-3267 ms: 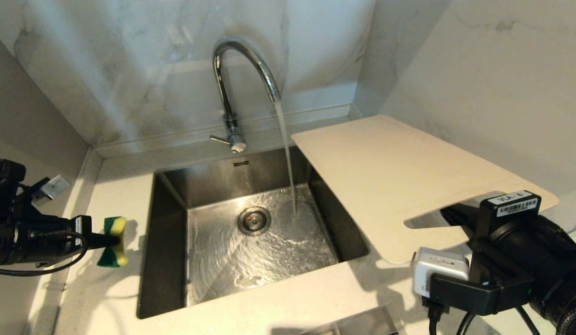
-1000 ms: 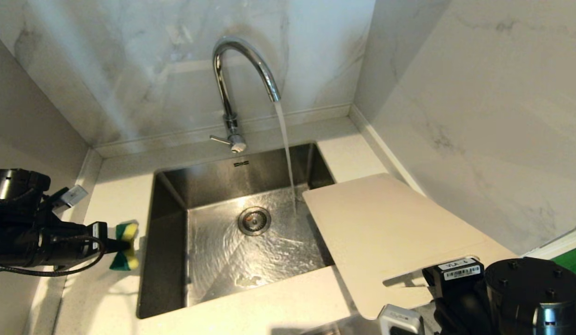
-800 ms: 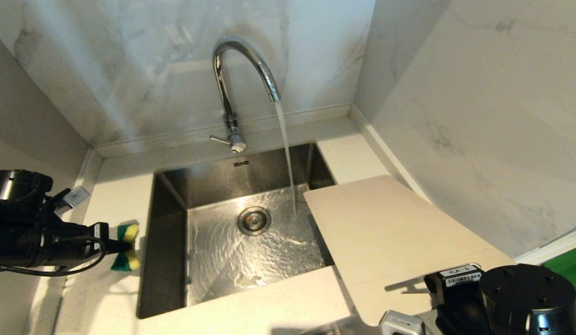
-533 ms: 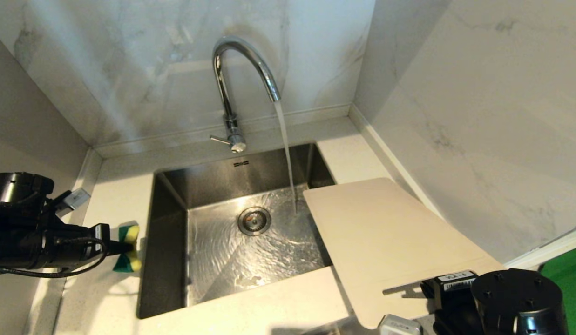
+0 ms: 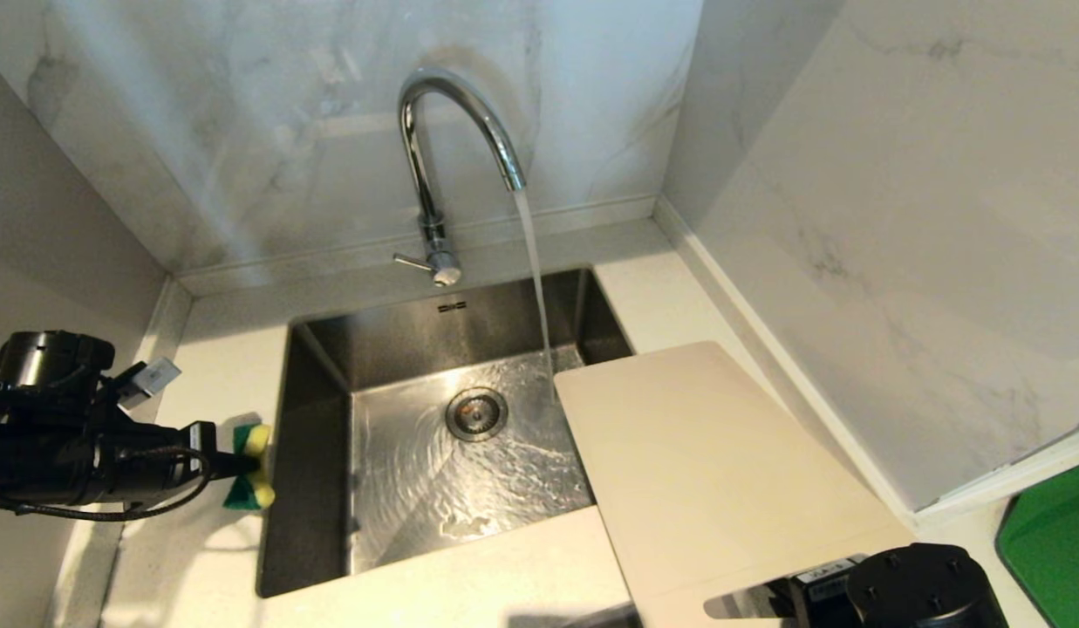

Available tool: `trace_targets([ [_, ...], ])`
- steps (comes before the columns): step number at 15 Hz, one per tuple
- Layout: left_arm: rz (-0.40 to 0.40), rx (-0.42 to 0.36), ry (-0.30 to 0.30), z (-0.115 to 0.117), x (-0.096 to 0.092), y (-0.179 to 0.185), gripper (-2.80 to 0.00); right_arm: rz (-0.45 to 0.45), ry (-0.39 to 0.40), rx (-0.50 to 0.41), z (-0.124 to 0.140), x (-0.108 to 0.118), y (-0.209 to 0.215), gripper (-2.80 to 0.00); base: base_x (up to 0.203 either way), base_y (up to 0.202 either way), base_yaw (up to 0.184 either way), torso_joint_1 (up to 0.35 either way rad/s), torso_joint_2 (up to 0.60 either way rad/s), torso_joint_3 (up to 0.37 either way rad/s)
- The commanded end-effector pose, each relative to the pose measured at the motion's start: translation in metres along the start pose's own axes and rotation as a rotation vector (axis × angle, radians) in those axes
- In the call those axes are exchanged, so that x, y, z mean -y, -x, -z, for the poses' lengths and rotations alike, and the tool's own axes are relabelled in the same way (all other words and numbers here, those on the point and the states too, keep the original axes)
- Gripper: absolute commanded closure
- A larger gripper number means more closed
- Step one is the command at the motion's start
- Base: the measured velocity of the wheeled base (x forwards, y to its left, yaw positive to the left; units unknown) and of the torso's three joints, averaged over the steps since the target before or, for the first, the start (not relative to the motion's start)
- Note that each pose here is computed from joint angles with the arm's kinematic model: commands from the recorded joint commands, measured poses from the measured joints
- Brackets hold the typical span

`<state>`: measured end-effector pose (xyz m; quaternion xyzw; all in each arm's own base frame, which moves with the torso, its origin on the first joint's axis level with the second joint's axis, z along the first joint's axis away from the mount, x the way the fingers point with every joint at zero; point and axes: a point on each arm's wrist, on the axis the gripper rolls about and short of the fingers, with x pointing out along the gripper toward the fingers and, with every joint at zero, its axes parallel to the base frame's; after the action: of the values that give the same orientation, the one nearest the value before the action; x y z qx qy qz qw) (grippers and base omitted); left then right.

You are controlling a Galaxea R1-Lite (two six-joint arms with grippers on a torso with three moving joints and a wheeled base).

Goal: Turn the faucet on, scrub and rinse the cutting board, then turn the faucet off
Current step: Put down the cutting board

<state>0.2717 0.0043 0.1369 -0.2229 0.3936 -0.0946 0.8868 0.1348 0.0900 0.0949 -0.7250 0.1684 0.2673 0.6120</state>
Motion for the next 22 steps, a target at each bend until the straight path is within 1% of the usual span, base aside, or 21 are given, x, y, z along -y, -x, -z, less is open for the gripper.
trace_targets([
  [1, 0.0, -0.016, 0.009, 0.0, -0.004, -0.01, 0.0, -0.043, 0.024, 0.002, 0.001, -0.009, -0.001, 0.0, 0.0, 0.0, 0.0, 0.0, 0.0, 0.0],
  [5, 0.004, -0.007, 0.009, -0.001, -0.004, -0.012, 0.0, -0.124, 0.004, 0.121, -0.005, -0.011, -0.009, 0.0, 0.0, 0.0, 0.0, 0.0, 0.0, 0.0],
  [6, 0.004, -0.007, 0.009, -0.001, -0.004, -0.012, 0.0, -0.151, -0.001, 0.141, -0.006, -0.013, -0.012, 0.0, 0.0, 0.0, 0.0, 0.0, 0.0, 0.0],
  [8, 0.005, -0.005, 0.008, -0.003, -0.004, -0.013, 0.0, -0.21, -0.017, 0.218, -0.01, -0.015, -0.017, 0.0, 0.0, 0.0, 0.0, 0.0, 0.0, 0.0],
  [9, 0.008, 0.007, 0.003, -0.004, -0.005, -0.015, 0.0, -0.232, -0.016, 0.237, -0.011, -0.016, -0.019, 0.0, 0.0, 0.0, 0.0, 0.0, 0.0, 0.0],
  [10, 0.011, 0.018, 0.0, -0.006, -0.005, -0.018, 0.0, -0.25, -0.019, 0.236, -0.011, -0.017, -0.022, 0.0, 0.0, 0.0, 0.0, 0.0, 0.0, 0.0],
  [12, 0.011, 0.016, 0.001, -0.006, -0.008, -0.023, 0.0, -0.296, -0.043, 0.237, -0.006, -0.02, -0.027, 0.0, 0.0, 0.0, 0.0, 0.0, 0.0, 0.0],
  [15, 0.006, 0.001, 0.007, -0.004, -0.01, -0.028, 0.0, -0.358, -0.101, 0.281, -0.006, -0.02, -0.038, 0.0, 0.0, 0.0, 0.0, 0.0, 0.0, 0.0],
  [19, 0.005, -0.005, 0.007, -0.005, -0.011, -0.032, 0.0, -0.43, -0.1, 0.273, -0.01, -0.027, -0.052, 0.0, 0.0, 0.0, 0.0, 0.0, 0.0, 0.0],
  [22, 0.001, -0.017, 0.014, -0.005, -0.013, -0.038, 0.0, -0.484, -0.101, 0.284, -0.012, -0.033, -0.059, 0.0, 0.0, 0.0, 0.0, 0.0, 0.0, 0.0],
])
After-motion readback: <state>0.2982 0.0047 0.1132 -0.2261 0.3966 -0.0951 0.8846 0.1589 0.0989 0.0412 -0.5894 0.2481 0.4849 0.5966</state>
